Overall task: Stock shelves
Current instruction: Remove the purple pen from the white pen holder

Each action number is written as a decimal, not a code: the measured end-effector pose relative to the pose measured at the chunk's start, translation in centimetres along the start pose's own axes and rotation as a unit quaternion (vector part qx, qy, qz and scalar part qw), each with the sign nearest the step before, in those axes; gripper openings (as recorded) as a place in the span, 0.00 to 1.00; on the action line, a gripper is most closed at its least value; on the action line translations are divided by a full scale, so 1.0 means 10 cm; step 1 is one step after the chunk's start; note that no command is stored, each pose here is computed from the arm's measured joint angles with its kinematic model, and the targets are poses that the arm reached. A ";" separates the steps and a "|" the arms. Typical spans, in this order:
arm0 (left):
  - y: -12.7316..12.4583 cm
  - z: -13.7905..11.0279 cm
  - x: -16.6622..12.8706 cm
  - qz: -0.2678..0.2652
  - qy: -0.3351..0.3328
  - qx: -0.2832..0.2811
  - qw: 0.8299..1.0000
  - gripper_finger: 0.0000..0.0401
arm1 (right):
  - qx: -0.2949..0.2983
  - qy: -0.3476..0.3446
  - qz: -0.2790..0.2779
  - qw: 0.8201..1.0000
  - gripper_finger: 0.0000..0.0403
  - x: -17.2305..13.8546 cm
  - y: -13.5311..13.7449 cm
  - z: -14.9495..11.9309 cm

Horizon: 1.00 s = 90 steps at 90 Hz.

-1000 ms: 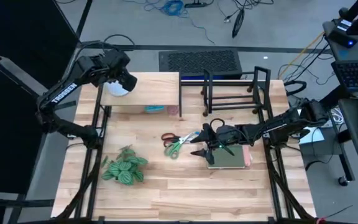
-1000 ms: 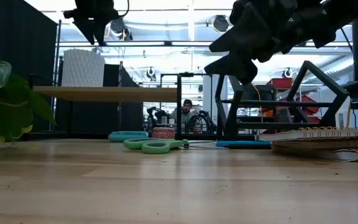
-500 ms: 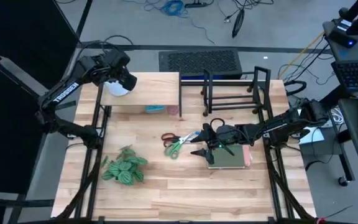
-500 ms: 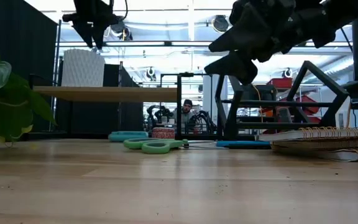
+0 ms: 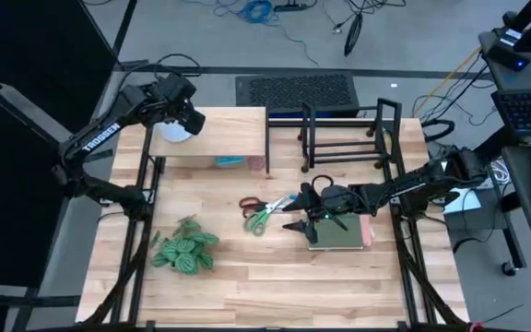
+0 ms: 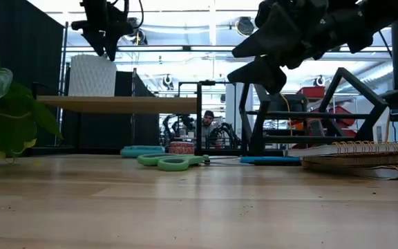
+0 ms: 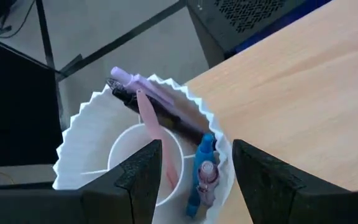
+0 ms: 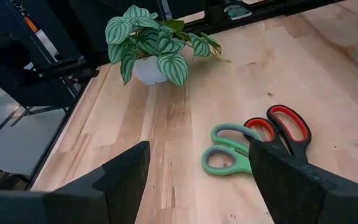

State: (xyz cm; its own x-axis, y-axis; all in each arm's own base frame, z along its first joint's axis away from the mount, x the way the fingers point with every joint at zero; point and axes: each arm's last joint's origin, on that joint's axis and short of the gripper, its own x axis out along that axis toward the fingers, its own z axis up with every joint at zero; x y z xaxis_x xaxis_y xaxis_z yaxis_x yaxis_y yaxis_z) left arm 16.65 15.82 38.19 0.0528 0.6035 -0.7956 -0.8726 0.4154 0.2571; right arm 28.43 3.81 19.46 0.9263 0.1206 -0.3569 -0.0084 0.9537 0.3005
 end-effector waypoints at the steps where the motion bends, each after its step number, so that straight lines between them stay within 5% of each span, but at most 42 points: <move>1: 0.00 0.00 0.00 0.000 0.000 0.000 1.000 0.45 | 0.000 0.000 0.000 1.000 0.64 0.00 0.00 0.00; 48: 0.01 0.00 0.00 0.002 0.000 0.001 1.000 0.05 | 0.000 0.000 0.000 1.000 0.64 0.00 0.00 0.00; 90: 0.11 0.05 -0.30 -0.010 -0.039 -0.001 0.999 0.05 | 0.000 0.000 -0.001 1.000 0.64 0.00 0.00 0.00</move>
State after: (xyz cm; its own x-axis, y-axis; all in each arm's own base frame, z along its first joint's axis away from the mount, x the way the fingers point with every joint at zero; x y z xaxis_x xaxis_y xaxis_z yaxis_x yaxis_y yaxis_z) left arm 15.77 14.83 41.10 0.1092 0.6466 -0.7550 -0.8720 0.4270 0.2395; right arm 28.44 3.77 19.47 0.9264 0.1195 -0.3570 -0.0072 0.9537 0.3006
